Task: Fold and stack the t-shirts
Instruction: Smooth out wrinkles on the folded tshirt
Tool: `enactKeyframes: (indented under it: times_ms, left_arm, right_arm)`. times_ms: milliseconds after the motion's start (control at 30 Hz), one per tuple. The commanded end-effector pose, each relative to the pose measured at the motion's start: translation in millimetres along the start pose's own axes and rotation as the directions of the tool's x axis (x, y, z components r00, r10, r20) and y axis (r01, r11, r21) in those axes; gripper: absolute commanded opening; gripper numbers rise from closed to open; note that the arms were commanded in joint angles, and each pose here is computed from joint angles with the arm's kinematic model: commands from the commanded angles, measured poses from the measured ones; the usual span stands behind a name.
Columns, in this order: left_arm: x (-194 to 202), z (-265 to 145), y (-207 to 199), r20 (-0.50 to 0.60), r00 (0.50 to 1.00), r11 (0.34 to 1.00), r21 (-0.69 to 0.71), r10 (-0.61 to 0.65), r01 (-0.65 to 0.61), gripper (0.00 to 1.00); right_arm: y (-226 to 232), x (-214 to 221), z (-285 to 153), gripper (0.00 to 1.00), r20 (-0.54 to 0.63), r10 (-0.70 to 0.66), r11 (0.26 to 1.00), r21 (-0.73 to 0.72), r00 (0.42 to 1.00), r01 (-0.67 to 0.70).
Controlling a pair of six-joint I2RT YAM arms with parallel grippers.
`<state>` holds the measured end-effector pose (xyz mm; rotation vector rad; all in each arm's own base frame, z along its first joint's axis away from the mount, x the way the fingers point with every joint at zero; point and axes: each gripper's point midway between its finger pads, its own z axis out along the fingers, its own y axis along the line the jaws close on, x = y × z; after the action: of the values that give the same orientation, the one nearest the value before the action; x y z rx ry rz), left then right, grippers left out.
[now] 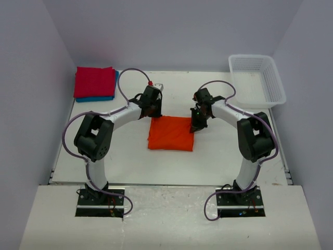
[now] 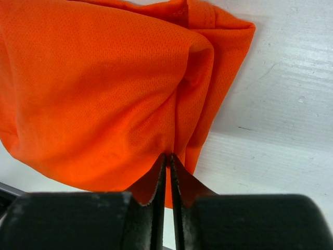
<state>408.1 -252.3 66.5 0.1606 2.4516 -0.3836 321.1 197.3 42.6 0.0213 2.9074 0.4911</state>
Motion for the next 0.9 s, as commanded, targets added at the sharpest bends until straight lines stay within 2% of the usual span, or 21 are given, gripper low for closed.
enactKeyframes:
  times_ms: [0,67,533,867]
  left_arm:
    - [-4.0,8.6,3.8,0.001,1.000,1.000,0.011,0.016,-0.016,0.08]
    - [-0.4,11.9,3.7,-0.014,1.000,0.999,0.029,0.015,-0.014,0.08]
    - [10.6,27.9,26.0,-0.052,0.999,1.000,0.009,-0.013,0.013,0.08]
    - [11.0,33.1,27.3,-0.052,0.999,1.000,0.024,-0.005,0.006,0.08]
  right_arm:
    - [3.9,-6.2,1.7,0.03,0.025,-0.001,1.000,-0.005,1.000,0.001]
    - [2.1,-5.9,1.5,0.00,0.026,0.001,1.000,0.004,1.000,-0.001]
    - [-13.7,4.3,-3.0,0.00,0.050,0.042,0.996,0.071,0.998,-0.046]
    - [-22.2,11.5,-2.6,0.00,0.050,0.044,0.994,0.099,0.998,-0.049]
